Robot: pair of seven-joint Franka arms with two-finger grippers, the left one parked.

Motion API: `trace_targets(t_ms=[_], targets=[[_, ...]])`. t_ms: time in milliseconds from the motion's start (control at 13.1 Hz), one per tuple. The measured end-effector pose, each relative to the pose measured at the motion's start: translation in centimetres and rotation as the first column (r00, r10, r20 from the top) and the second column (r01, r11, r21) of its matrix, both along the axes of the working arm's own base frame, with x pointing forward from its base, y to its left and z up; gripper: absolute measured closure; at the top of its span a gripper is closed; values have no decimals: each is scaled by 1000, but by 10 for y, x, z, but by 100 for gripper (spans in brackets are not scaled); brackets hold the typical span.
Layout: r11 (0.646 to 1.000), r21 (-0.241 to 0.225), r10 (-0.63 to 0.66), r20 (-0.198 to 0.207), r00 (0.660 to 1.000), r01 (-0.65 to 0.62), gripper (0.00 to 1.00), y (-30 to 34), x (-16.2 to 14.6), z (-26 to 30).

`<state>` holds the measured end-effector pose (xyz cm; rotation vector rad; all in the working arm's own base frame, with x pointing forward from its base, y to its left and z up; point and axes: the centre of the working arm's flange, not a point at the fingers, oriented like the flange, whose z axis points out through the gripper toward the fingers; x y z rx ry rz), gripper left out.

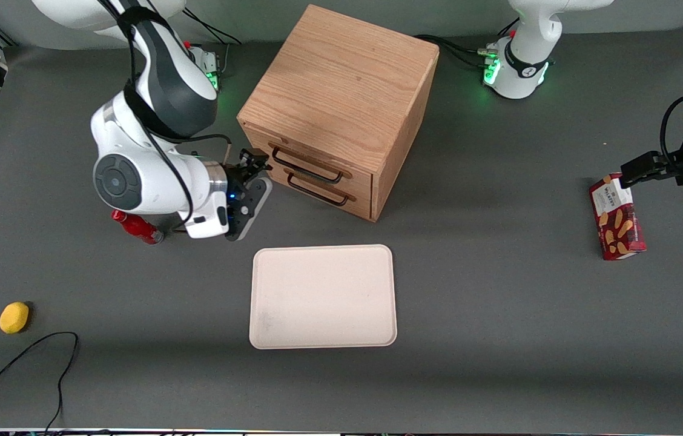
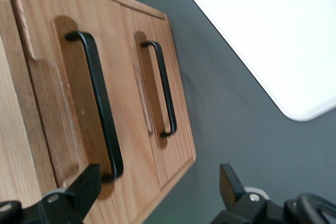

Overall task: Open upper drawer
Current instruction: 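Move the right gripper toward the upper drawer's black handle, then hook the right gripper onto the upper drawer's black handle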

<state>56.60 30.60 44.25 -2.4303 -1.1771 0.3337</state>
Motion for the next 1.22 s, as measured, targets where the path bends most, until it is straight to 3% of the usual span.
trace_targets(t_ms=[381, 1220], targets=[[999, 14, 33, 23, 999, -33, 0, 31, -7, -13], [995, 40, 92, 30, 995, -93, 0, 61, -15, -38]])
